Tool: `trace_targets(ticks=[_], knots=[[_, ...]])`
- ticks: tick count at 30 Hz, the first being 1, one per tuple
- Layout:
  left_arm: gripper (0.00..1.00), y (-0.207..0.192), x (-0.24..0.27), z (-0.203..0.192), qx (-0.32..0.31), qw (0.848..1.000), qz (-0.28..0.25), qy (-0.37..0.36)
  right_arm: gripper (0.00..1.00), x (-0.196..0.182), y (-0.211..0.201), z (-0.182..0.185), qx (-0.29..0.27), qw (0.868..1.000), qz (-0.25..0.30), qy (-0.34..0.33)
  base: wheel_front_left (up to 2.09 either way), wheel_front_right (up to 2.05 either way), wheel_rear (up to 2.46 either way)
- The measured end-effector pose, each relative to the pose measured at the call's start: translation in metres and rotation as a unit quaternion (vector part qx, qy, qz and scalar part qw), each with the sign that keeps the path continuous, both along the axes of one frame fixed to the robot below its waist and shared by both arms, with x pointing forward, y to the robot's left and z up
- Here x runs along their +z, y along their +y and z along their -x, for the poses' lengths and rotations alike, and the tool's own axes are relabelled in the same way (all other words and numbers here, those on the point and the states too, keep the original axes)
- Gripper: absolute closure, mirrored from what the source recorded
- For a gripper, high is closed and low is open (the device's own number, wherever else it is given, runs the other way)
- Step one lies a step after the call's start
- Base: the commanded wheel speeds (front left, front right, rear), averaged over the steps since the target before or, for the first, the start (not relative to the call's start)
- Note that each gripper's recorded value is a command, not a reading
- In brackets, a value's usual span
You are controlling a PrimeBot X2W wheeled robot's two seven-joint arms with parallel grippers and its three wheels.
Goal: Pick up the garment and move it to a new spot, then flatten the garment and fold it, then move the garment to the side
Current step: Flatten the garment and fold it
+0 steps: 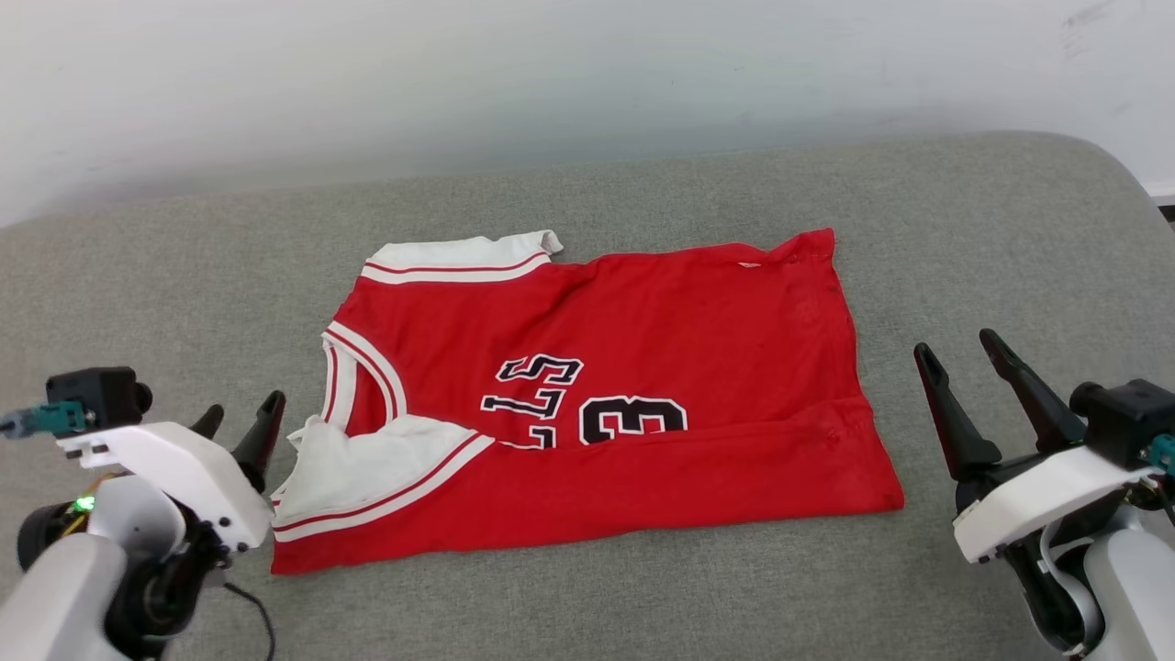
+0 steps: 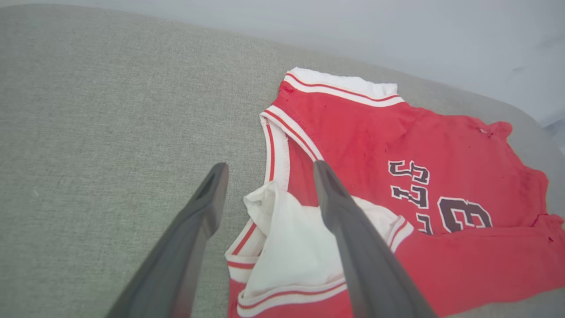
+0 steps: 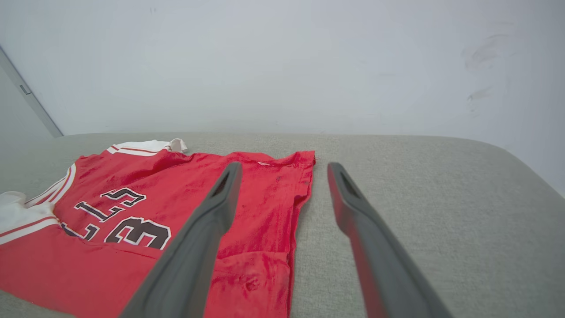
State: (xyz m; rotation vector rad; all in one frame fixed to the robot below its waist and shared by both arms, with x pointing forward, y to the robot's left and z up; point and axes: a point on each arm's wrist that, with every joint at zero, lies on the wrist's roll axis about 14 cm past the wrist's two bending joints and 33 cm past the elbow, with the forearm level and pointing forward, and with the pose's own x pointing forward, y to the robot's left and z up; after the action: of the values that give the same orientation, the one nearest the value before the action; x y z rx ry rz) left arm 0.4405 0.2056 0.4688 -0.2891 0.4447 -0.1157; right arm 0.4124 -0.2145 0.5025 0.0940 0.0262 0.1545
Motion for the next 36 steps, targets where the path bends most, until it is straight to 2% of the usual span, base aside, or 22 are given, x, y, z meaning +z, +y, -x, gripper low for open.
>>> trace_targets(ticks=[5,10,15,23,24,26,31,34,36], knots=[[0.0,0.006,-0.001,0.008,-0.038,0.996,-0.033,0.073,0.0,0.008,0.001,0.008,-0.011,1.0,0.0,-0.02,0.0,0.0,0.0],[0.0,0.008,-0.032,0.032,-0.077,0.978,-0.057,0.183,0.0,0.004,0.002,0.014,-0.02,1.0,-0.004,-0.012,0.0,0.0,0.0],[0.0,0.001,-0.067,0.05,-0.09,0.959,-0.035,0.266,0.0,-0.003,-0.003,0.013,-0.034,0.999,-0.006,0.001,0.0,0.0,0.0],[0.0,-0.011,-0.1,0.048,-0.089,0.942,0.002,0.323,0.0,-0.021,-0.012,0.011,-0.051,0.998,-0.008,0.029,0.0,0.0,0.0],[0.39,-0.013,-0.102,0.048,-0.089,0.94,0.007,0.329,0.0,-0.022,-0.014,0.011,-0.052,0.998,-0.008,0.031,0.0,0.0,0.0],[1.0,-0.016,-0.105,0.048,-0.088,0.939,0.013,0.332,0.0,-0.023,-0.017,0.011,-0.056,0.998,-0.007,0.035,0.0,0.0,0.0],[1.0,-0.029,-0.103,0.045,-0.091,0.947,0.031,0.306,0.0,-0.033,-0.022,0.012,-0.06,0.995,-0.026,0.079,0.0,0.0,0.0],[1.0,-0.026,-0.099,0.043,-0.083,0.955,0.023,0.283,0.0,-0.048,-0.03,0.016,-0.061,0.988,-0.031,0.14,0.0,0.0,0.0],[1.0,-0.024,-0.095,0.042,-0.077,0.961,0.019,0.266,0.0,-0.065,-0.034,0.023,-0.058,0.977,-0.036,0.199,0.0,0.0,0.0]])
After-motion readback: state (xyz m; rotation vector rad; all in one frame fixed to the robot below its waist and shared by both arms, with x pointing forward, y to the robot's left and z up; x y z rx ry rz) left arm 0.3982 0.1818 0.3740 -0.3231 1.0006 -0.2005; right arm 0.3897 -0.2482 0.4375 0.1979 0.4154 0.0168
